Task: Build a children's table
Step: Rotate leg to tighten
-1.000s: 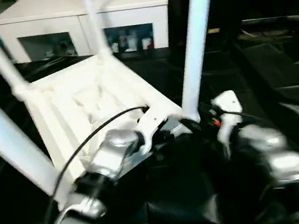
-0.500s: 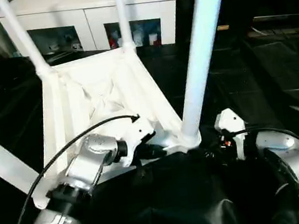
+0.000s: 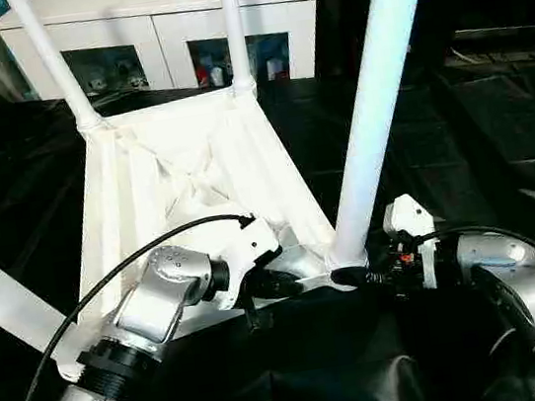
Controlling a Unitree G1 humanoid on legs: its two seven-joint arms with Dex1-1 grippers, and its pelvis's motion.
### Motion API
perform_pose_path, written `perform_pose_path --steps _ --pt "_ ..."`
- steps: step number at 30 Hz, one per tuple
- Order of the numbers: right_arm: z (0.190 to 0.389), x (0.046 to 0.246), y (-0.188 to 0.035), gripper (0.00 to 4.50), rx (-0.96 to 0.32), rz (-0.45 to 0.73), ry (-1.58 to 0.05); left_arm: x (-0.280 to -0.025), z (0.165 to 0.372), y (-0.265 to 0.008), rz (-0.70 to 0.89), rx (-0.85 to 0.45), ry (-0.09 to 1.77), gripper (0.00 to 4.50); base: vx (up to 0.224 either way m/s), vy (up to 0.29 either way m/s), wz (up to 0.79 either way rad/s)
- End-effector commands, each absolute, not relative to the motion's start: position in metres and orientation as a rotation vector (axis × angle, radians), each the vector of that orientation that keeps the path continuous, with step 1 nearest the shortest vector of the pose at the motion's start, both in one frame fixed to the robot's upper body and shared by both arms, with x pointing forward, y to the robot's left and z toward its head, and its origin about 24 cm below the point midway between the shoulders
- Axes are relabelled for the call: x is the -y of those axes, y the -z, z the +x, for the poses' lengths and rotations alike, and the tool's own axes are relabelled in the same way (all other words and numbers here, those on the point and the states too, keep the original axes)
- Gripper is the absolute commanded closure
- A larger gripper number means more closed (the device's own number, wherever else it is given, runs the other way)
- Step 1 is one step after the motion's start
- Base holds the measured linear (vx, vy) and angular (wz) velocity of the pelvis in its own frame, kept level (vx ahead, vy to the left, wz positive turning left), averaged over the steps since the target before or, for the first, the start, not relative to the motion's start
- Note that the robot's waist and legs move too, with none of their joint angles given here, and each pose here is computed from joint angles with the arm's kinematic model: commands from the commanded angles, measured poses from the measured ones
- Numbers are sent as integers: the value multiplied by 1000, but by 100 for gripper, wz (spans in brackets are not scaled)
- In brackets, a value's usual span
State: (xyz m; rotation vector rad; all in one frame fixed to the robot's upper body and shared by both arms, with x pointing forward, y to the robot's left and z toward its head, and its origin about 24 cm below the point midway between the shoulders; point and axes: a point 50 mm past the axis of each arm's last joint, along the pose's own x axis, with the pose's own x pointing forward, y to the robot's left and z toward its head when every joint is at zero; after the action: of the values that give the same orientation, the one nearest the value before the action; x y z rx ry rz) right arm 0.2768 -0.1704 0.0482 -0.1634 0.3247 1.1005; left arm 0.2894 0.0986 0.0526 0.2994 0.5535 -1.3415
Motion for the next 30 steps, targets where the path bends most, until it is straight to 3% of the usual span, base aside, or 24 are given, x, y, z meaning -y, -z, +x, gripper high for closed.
perform_pose_path --steps 1,6,15,18,20,21,25,30 --pt "279 168 -54 153 -305 -162 -1120 -93 281 -50 278 -578 1407 450 0 0 0" --pt "279 167 -54 182 -305 -160 -1125 -93 280 -50 277 -582 1405 450 0 0 0" --pt "278 163 -44 185 -312 -134 -1068 -93 282 -46 263 -582 1370 450 0 0 0" --pt "288 162 -35 186 -301 -120 -896 -87 291 -44 239 -545 1276 450 0 0 0" --pt "297 158 -26 186 -301 -51 -716 -80 300 -41 199 -528 1177 450 0 0 0" --pt "297 158 -26 186 -302 -46 -707 -79 301 -41 198 -528 1171 450 0 0 0" --pt "307 140 -12 187 -344 -52 -420 -63 315 -33 184 -545 1003 450 0 0 0" --pt "315 122 -8 187 -367 -63 -271 -51 327 -31 206 -540 898 450 0 0 0"
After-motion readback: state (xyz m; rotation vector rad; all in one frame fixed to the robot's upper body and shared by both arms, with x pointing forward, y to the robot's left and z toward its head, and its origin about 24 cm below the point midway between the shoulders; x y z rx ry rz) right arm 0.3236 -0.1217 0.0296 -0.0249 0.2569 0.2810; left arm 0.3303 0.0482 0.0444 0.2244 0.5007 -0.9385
